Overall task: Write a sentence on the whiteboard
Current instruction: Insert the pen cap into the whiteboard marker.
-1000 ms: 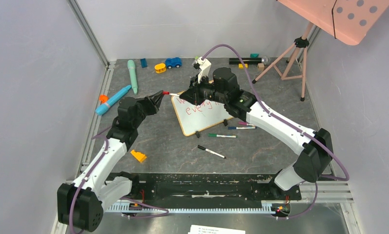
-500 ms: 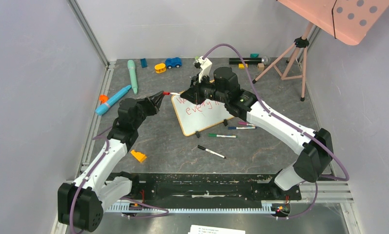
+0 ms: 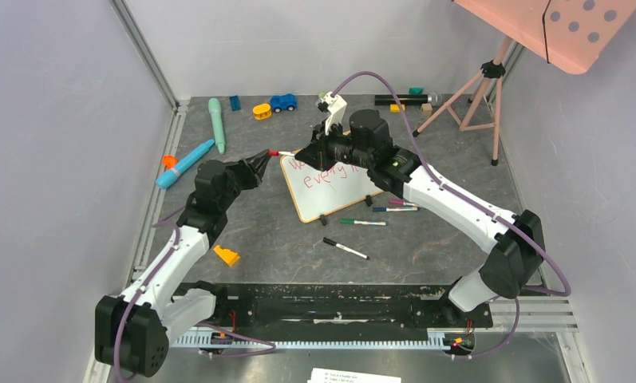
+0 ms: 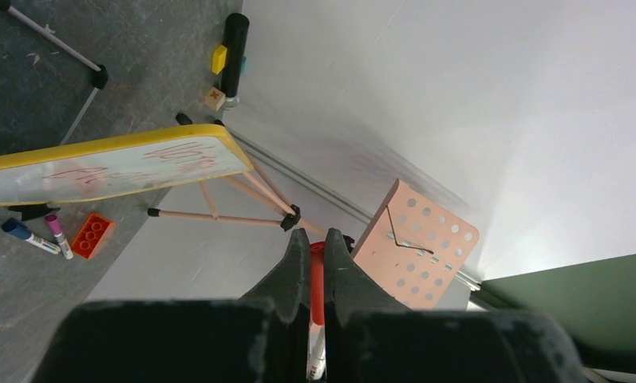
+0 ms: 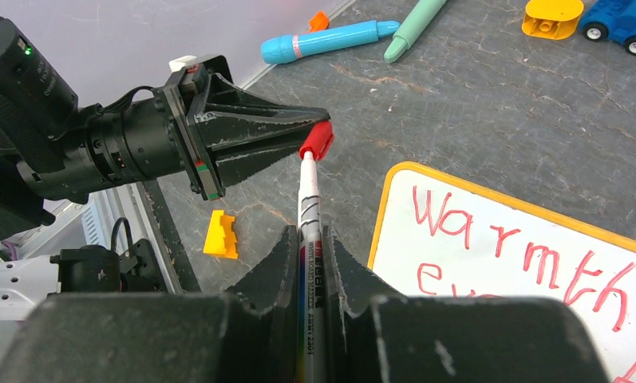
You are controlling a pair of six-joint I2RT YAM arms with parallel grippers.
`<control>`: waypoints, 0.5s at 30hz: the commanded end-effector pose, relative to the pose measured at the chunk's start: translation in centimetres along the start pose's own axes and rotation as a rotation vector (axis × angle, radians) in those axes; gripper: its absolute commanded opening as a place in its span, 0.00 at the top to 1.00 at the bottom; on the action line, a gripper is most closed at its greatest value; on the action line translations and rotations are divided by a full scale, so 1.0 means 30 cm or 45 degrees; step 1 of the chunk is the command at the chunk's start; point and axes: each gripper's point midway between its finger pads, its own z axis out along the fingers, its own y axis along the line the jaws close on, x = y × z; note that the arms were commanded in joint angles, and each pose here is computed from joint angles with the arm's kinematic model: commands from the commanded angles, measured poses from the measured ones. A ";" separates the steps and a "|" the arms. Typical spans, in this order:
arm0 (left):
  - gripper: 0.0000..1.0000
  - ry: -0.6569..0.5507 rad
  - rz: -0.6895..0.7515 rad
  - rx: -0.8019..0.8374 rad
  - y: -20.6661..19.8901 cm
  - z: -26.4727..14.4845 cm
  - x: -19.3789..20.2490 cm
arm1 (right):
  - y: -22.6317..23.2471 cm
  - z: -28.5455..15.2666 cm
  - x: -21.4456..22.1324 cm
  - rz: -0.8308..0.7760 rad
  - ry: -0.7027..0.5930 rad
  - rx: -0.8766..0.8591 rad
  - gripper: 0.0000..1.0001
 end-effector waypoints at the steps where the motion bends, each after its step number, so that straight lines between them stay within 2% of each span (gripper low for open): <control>1: 0.98 0.108 -0.050 0.045 -0.063 0.000 0.076 | 0.011 0.008 -0.073 -0.038 -0.067 -0.017 1.00; 9: 0.98 0.139 -0.033 0.049 -0.080 0.018 0.109 | -0.003 0.017 -0.047 -0.026 -0.044 -0.004 1.00; 15: 0.98 0.107 -0.077 0.048 -0.059 0.012 0.082 | -0.003 -0.021 -0.086 -0.052 -0.091 0.029 1.00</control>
